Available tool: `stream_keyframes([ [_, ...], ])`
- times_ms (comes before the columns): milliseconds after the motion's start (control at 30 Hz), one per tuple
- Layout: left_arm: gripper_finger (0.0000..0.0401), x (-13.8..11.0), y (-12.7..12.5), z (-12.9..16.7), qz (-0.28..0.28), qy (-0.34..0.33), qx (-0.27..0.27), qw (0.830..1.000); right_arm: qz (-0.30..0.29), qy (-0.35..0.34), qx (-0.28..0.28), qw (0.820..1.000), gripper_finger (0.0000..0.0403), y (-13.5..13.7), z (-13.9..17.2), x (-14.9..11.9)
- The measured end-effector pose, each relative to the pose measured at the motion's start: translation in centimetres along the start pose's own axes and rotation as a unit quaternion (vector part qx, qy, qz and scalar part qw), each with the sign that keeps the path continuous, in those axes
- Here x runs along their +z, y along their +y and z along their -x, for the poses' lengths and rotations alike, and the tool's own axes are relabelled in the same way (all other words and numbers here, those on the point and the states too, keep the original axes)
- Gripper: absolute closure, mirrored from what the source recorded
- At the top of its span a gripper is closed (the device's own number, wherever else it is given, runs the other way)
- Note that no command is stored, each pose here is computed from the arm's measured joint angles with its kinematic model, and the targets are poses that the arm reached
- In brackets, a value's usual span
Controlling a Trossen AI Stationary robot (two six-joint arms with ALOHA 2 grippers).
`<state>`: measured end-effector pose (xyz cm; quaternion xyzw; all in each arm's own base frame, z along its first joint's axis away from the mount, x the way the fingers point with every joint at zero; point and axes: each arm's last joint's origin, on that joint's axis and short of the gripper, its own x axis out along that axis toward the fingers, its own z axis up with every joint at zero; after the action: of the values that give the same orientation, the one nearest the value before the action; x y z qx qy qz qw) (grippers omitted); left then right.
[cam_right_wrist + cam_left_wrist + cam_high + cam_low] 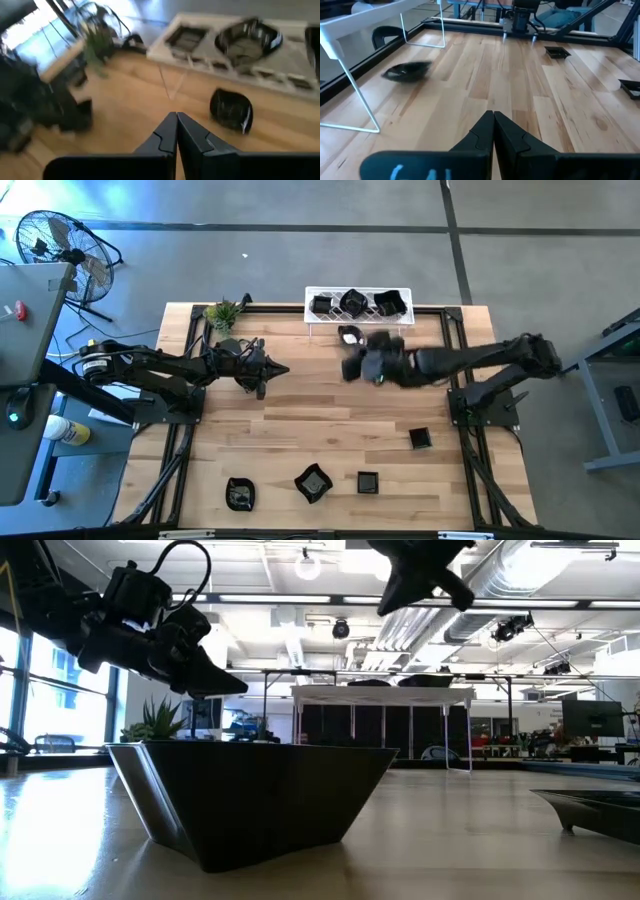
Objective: Pick & Place Mini shaped plates
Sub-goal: Stack the leaf shaped plate on top of the stacked leaf shaped plates on the shelf
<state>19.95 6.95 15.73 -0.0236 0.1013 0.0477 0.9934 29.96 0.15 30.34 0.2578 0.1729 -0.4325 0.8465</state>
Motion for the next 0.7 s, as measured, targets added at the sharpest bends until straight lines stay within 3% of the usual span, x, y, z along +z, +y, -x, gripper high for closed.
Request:
stream_keyframes([
  [167, 0.0396, 0.0, 0.0, 0.0, 0.0, 0.0, 0.001, 1.0, 0.015, 0.037, -0.024, 0.999, 0.04, 1.7, 0.0, -4.9],
  [367, 0.0396, 0.0, 0.0, 0.0, 0.0, 0.0, 0.002, 1.0, 0.05, 0.092, -0.05, 0.993, 0.0401, 2.8, -3.7, -9.6],
  [533, 0.0396, 0.0, 0.0, 0.0, 0.0, 0.0, 0.002, 1.0, 0.094, 0.114, -0.05, 0.988, 0.0401, 3.2, -6.6, -11.8],
  [700, 0.0396, 0.0, 0.0, 0.0, 0.0, 0.001, 0.002, 1.0, 0.101, 0.099, -0.04, 0.989, 0.0402, 3.4, -8.8, -12.0],
])
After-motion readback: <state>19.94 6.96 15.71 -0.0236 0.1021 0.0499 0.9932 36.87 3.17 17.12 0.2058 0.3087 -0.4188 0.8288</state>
